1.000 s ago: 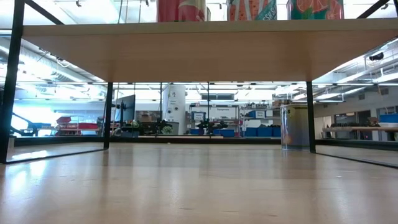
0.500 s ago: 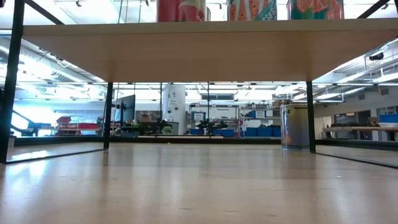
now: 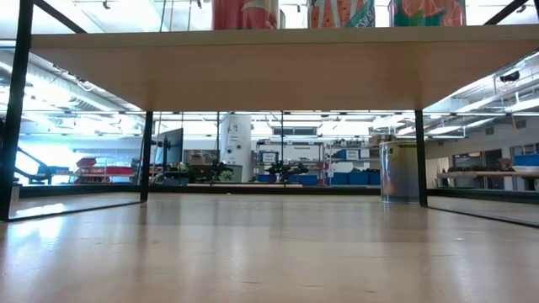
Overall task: Pick and place cans onto a shelf
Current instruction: Put the bottom large canned peaches on the shelf
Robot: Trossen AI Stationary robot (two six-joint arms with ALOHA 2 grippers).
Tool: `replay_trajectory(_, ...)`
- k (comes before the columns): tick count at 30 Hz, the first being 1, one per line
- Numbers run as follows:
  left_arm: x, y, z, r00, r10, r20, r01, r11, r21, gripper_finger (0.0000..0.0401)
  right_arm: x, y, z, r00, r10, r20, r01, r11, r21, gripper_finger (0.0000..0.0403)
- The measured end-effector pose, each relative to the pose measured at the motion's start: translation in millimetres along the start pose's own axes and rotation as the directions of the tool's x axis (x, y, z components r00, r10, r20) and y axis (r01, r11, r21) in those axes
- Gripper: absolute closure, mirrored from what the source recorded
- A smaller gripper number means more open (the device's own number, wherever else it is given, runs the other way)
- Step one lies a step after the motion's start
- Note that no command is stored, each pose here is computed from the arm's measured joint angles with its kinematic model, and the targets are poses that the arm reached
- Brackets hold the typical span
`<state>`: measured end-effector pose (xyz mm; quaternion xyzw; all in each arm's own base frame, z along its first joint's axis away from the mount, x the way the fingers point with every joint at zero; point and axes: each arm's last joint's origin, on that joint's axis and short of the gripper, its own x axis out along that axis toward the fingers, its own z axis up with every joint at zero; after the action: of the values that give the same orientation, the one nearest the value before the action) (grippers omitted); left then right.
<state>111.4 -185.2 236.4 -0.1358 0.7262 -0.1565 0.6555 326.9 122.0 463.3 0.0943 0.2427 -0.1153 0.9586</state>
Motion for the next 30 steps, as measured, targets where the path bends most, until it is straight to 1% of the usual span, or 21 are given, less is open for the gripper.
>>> replay_trajectory(2,1,1,0,0.999,0.035,0.017,-0.035,0.999,0.000,0.0096,0,0,0,1.000,0.000,0.000,0.000,1.000,-0.005,0.0227)
replay_trajectory(5,1,2,0,0.999,0.046,0.016,-0.046,0.999,-0.010,0.0098,0,0,0,1.000,0.000,-0.001,0.000,1.000,0.000,0.0218)
replay_trajectory(8,1,7,-3,0.995,0.104,0.001,-0.104,0.990,-0.095,0.0123,0,0,0,1.000,0.000,-0.001,0.000,1.000,0.005,0.0215)
replay_trajectory(10,-1,6,-6,0.993,0.122,0.005,-0.120,0.984,-0.129,0.0142,0,0,0,1.000,-0.001,-0.001,0.001,1.000,0.011,0.0215)
replay_trajectory(11,-4,2,-8,0.992,0.123,0.024,-0.118,0.983,-0.137,0.0150,0,0,0,1.000,0.000,-0.001,0.001,1.000,0.016,0.0215)
replay_trajectory(14,-18,-17,-13,0.983,0.114,0.143,-0.096,0.987,-0.129,0.0165,0,0,0,1.000,-0.001,-0.001,0.001,1.000,0.030,0.0215)
replay_trajectory(16,-22,-22,-15,0.966,0.164,0.198,-0.136,0.980,-0.148,0.0168,0,0,0,1.000,-0.001,-0.001,0.001,0.999,0.032,0.0215)
replay_trajectory(18,-20,-24,-15,0.956,0.196,0.218,-0.165,0.974,-0.153,0.0167,0,0,0,1.000,-0.002,0.000,0.002,0.999,0.032,0.0215)
replay_trajectory(20,-16,-24,-14,0.954,0.215,0.208,-0.189,0.972,-0.138,0.0156,0,0,0,1.000,-0.013,0.005,0.013,0.999,0.031,0.0215)
replay_trajectory(22,-12,-25,-13,0.957,0.219,0.191,-0.200,0.973,-0.114,0.0136,1,-1,0,1.000,-0.019,0.007,0.019,0.999,0.031,0.0215)
replay_trajectory(27,-9,-26,-13,0.964,0.220,0.148,-0.207,0.973,-0.096,0.0068,1,-2,1,1.000,-0.021,0.007,0.020,0.999,0.032,0.0215)
replay_trajectory(30,-7,-26,-11,0.955,0.238,0.177,-0.236,0.971,-0.029,0.0048,1,-2,1,1.000,-0.021,0.007,0.020,0.999,0.032,0.0215)
